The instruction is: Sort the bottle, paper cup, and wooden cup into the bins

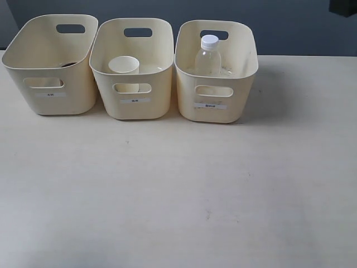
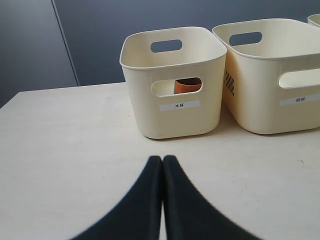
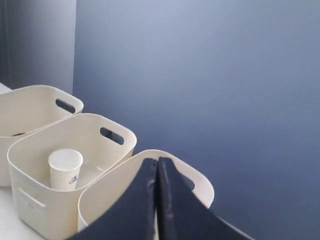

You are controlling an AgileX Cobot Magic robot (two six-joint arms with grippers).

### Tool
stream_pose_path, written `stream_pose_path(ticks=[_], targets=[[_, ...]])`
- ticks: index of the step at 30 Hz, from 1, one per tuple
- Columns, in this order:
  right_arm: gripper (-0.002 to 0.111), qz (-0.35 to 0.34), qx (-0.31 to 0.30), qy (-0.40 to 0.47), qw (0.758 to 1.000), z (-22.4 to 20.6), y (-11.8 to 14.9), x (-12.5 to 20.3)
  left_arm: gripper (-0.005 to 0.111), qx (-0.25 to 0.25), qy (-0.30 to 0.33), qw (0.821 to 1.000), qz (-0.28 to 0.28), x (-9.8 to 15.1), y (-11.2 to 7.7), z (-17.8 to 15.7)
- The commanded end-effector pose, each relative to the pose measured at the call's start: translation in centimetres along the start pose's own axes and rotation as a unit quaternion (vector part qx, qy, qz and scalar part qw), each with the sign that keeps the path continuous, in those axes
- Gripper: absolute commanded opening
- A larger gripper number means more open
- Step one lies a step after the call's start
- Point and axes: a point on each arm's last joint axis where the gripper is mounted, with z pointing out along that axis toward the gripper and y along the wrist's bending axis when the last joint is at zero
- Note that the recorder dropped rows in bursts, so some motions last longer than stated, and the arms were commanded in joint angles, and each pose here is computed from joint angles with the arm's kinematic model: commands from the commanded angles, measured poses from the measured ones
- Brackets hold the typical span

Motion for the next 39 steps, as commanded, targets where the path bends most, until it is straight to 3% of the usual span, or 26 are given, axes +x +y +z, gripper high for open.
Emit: stream_pose_path(ticks=[1, 15, 19, 27, 34, 39], targets=[[-0.001, -0.007, 0.014, -0.036, 0.999, -2.2, 0.5, -1.5, 0.0, 0.001, -0.009, 1.0, -0.002, -0.2, 0.0, 0.0], [-0.001, -0.019, 0.043, -0.051, 0.998, -3.5, 0.4, -2.2, 0.0, 0.001, -0.009, 1.0, -0.002, -0.2, 0.0, 0.0], [-0.001, 0.055, 0.043, -0.052, 0.996, -5.4, 0.6, -1.0, 0.0, 0.001, -0.009, 1.0, -0.002, -0.2, 0.0, 0.0], [-0.001, 0.036, 0.21, -0.048, 0.976, -11.7, 2.4, 4.8, 0.0, 0.001, -0.009, 1.0, -0.002, -0.2, 0.0, 0.0], [-0.001, 0.032, 0.331, -0.083, 0.939, -15.3, 4.3, 10.5, 0.0, 0.001, -0.009, 1.0, 0.0, -0.2, 0.0, 0.0], [-0.001, 0.047, 0.378, -0.078, 0.921, -15.8, 4.5, 14.0, 0.0, 0.001, -0.009, 1.0, 0.0, -0.2, 0.0, 0.0]])
